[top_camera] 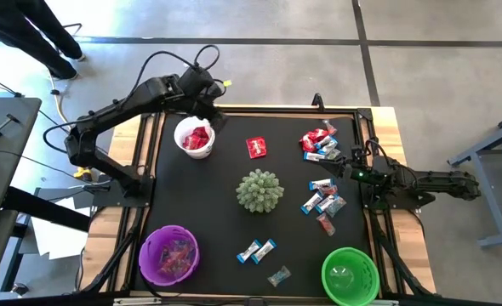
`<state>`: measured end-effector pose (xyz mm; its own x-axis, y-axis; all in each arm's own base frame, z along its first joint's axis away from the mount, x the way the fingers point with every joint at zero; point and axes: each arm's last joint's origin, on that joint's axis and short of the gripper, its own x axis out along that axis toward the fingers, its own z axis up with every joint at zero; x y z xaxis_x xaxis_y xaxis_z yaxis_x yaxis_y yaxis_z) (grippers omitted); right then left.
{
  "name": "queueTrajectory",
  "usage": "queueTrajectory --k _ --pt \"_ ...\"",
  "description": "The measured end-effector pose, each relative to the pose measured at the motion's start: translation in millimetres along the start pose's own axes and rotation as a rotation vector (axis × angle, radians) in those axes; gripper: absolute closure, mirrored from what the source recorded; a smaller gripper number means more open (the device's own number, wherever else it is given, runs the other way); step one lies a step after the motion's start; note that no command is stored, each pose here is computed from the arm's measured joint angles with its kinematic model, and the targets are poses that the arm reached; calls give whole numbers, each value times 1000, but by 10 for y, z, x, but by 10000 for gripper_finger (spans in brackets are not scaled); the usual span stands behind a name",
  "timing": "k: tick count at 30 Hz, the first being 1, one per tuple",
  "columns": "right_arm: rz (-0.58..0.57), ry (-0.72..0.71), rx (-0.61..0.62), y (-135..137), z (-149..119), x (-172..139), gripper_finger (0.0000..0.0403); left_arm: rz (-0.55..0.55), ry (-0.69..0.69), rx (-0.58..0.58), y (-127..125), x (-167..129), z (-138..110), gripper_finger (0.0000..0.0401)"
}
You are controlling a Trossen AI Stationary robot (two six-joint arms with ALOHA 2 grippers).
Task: Organize candy in baskets
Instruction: Put the red candy into the white bucket
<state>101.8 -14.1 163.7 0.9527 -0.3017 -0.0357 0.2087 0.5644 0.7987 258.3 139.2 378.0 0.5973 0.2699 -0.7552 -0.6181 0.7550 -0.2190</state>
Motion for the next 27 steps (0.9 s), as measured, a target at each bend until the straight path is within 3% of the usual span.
queueTrajectory --k 4,14,18,21,27 --pt "-27 -69 14 2 28 -1 240 -99 -75 -52 -209 -10 44 297" --pt "21 -101 183 43 60 -3 240 -232 -128 -101 -597 -41 3 297" --pt "76 -189 144 111 128 -16 240 -260 -125 -82 -700 -53 -34 297" --pt "49 -310 117 131 185 -32 240 -260 -127 -72 -744 -58 -55 297" --pt "58 -355 250 136 206 -39 240 -254 -132 -44 -753 -57 -60 298"
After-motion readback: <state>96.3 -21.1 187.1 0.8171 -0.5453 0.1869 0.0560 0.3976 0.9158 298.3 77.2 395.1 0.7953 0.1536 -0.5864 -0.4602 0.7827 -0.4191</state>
